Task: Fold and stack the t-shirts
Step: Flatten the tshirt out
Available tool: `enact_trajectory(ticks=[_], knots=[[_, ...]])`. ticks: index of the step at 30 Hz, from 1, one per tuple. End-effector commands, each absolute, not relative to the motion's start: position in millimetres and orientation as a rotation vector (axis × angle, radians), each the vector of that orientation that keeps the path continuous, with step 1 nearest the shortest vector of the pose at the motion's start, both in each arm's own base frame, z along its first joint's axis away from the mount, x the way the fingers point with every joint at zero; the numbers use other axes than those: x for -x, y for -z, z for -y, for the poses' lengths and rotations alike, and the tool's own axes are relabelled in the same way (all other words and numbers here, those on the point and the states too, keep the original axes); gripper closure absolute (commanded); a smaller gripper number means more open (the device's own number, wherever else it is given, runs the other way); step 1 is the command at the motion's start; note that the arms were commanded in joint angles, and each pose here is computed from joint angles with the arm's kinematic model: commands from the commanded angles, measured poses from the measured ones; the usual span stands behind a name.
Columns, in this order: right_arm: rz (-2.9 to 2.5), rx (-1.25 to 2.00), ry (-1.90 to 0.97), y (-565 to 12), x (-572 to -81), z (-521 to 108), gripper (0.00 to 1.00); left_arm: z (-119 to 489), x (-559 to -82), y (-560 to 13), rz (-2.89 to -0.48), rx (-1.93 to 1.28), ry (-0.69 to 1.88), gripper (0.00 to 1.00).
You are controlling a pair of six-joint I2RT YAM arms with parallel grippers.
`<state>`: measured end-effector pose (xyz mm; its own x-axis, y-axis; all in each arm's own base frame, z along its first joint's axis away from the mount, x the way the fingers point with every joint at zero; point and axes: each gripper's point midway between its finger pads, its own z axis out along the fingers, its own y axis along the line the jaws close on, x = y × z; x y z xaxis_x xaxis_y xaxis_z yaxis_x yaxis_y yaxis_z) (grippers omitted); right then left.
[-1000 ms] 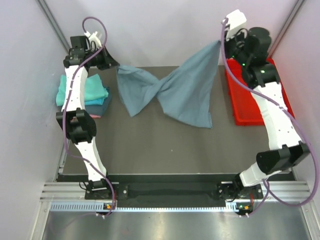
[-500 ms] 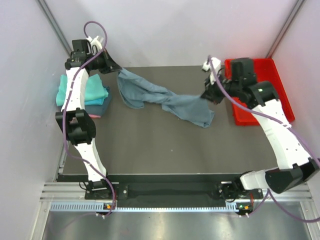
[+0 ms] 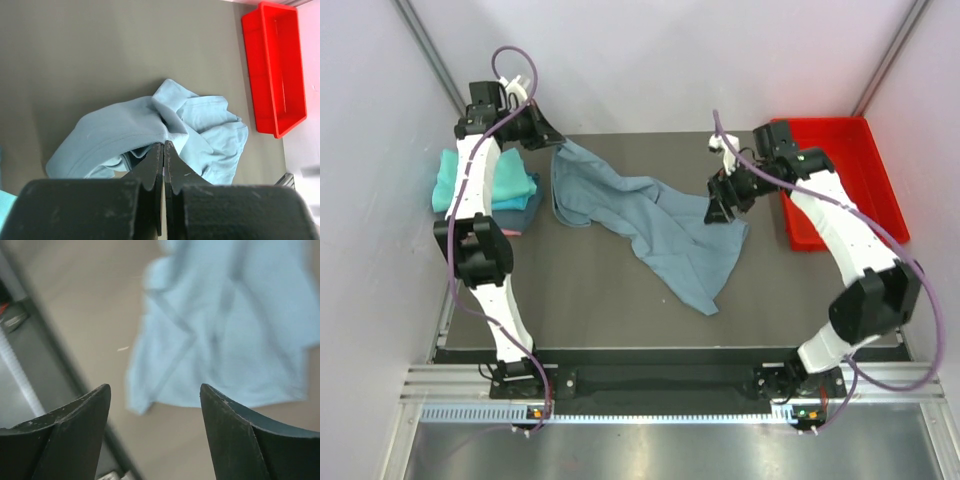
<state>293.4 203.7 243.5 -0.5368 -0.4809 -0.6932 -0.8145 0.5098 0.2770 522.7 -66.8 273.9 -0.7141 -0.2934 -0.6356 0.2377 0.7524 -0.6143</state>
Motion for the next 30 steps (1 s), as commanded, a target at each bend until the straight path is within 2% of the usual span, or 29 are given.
enact_trajectory(ticks=[1, 2, 8, 15, 22, 30], knots=[[-2.202, 0.888, -0.601, -231, -371, -177, 0.28, 72, -529, -280, -2.153, 0.000, 0.891, 1.00], [-2.245, 0.900, -0.591, -208, -384, -176, 0.29, 73, -528, -279, -2.157, -0.002, 0.893, 1.00], [-2.304, 0.886, -0.491, -155, -452, -170, 0.34, 75, -523, -266, -2.191, 0.006, 0.897, 1.00], [-2.312, 0.831, -0.423, -129, -499, -162, 0.35, 78, -515, -263, -2.209, -0.008, 0.889, 1.00], [-2.348, 0.773, -0.385, -116, -512, -146, 0.38, 77, -515, -255, -2.227, 0.002, 0.884, 1.00], [-2.466, 0.756, -0.454, -79, -484, -142, 0.41, 78, -516, -250, -2.237, 0.006, 0.890, 1.00]])
